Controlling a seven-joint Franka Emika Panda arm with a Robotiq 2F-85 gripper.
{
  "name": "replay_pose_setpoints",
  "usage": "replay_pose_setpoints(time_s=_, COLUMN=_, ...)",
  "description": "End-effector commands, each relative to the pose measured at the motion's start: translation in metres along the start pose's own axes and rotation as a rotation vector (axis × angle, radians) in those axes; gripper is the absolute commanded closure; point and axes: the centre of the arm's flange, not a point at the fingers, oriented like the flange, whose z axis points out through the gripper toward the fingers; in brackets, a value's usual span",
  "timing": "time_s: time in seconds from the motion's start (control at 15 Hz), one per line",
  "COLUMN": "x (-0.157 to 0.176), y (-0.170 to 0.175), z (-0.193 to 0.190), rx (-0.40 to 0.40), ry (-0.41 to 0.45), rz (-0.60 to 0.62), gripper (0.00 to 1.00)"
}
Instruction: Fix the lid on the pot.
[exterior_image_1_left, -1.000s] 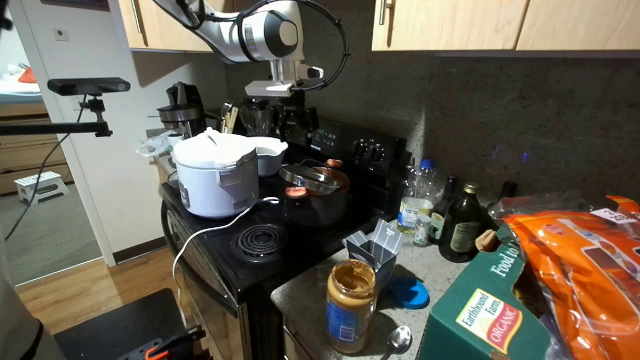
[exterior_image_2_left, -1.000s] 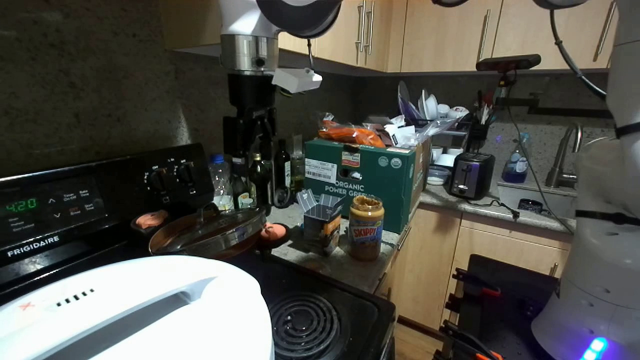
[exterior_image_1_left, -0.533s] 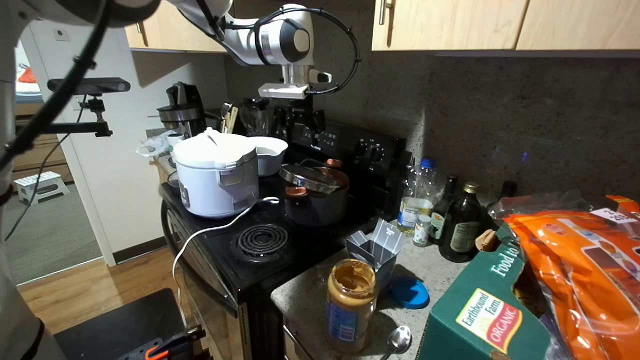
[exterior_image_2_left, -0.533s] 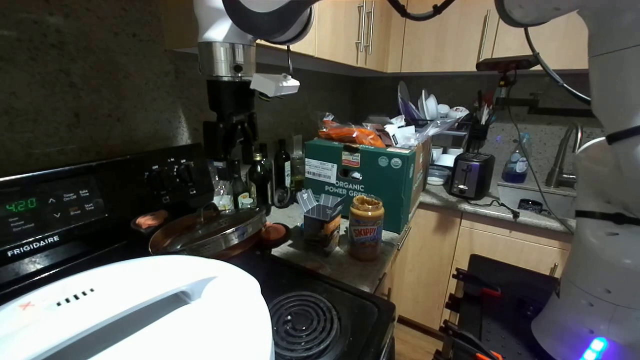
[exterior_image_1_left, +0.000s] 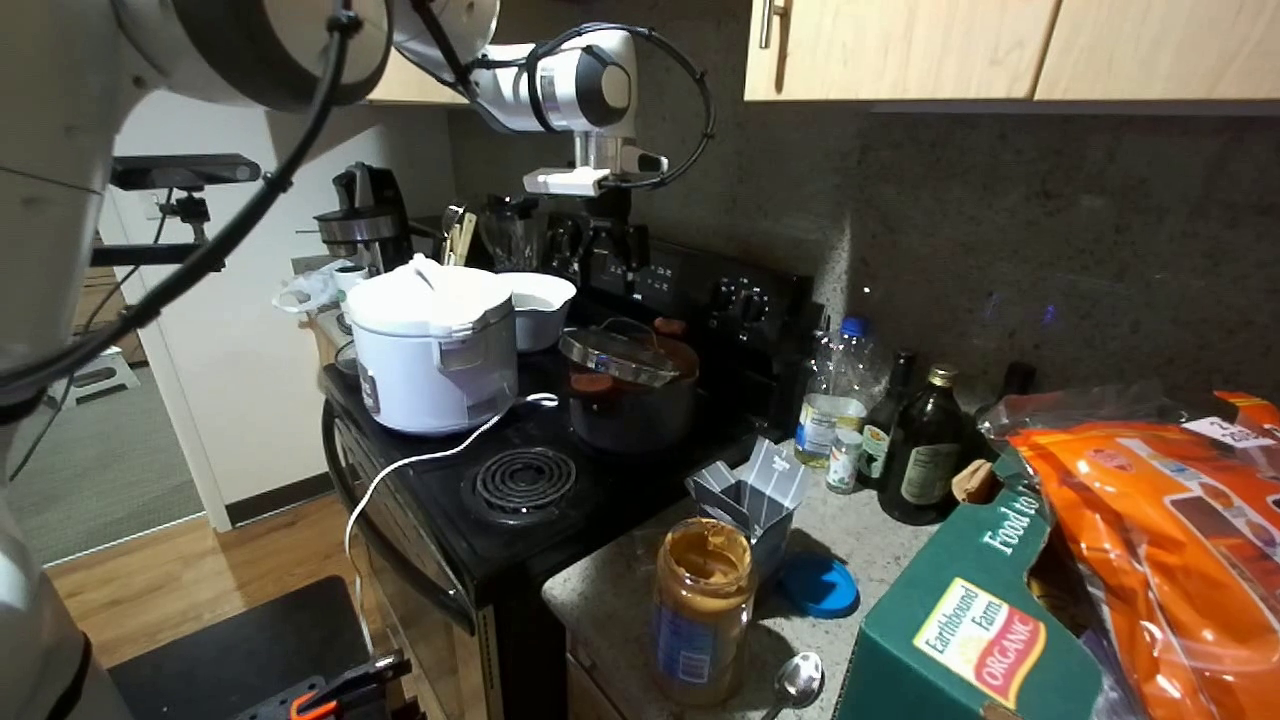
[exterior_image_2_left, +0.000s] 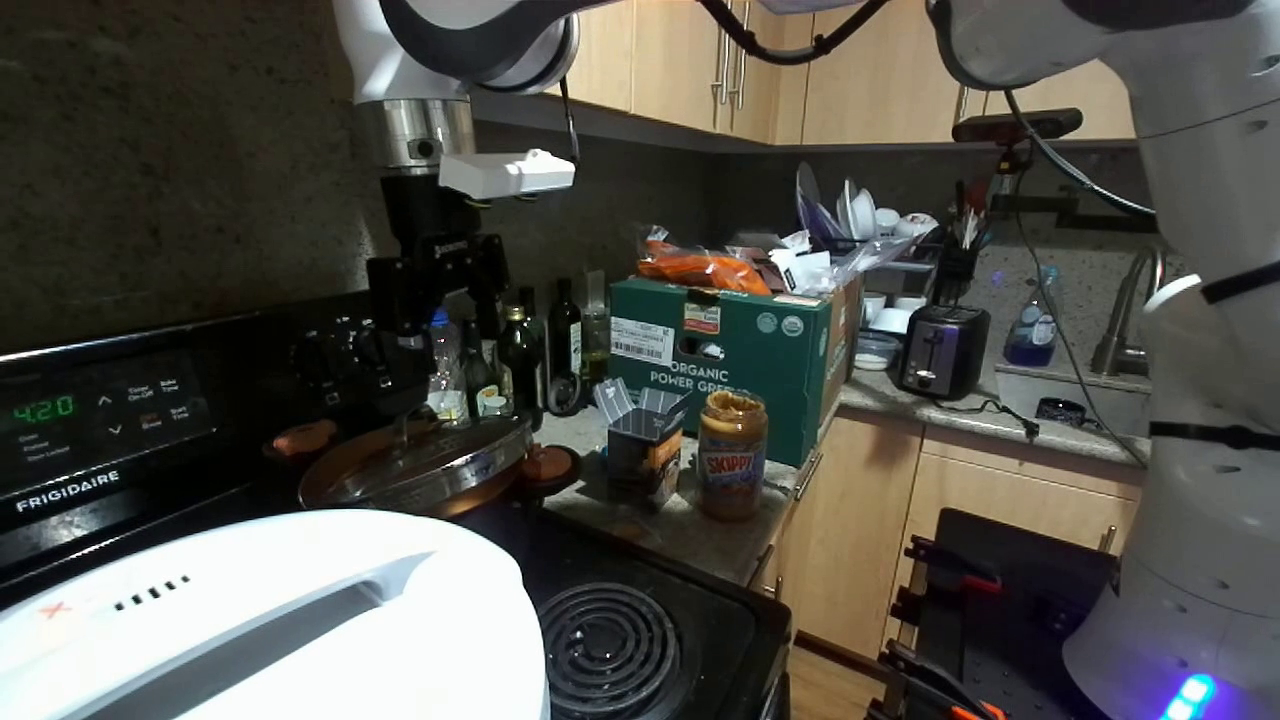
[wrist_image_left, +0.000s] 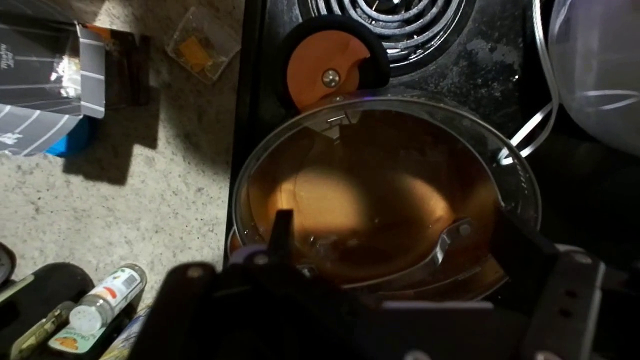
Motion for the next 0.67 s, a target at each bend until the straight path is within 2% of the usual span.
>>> replay_pose_setpoints(time_s=0.0, x=0.001, y=0.000, z=0.000, rx=0.000, ry=0.000, rz=0.000, gripper=0.00)
replay_pose_setpoints(time_s=0.13, x=0.001, y=0.000, z=0.000, rx=0.000, ry=0.000, rz=0.001, gripper=0.00)
replay_pose_setpoints(time_s=0.27, x=0.004, y=-0.001, z=0.002, rx=0.004, ry=-0.006, rz=0.051, gripper=0.00)
replay_pose_setpoints(time_s=0.6, x=0.017, y=-0.008, z=0.016, rx=0.007, ry=-0.028, rz=0.237, gripper=0.00)
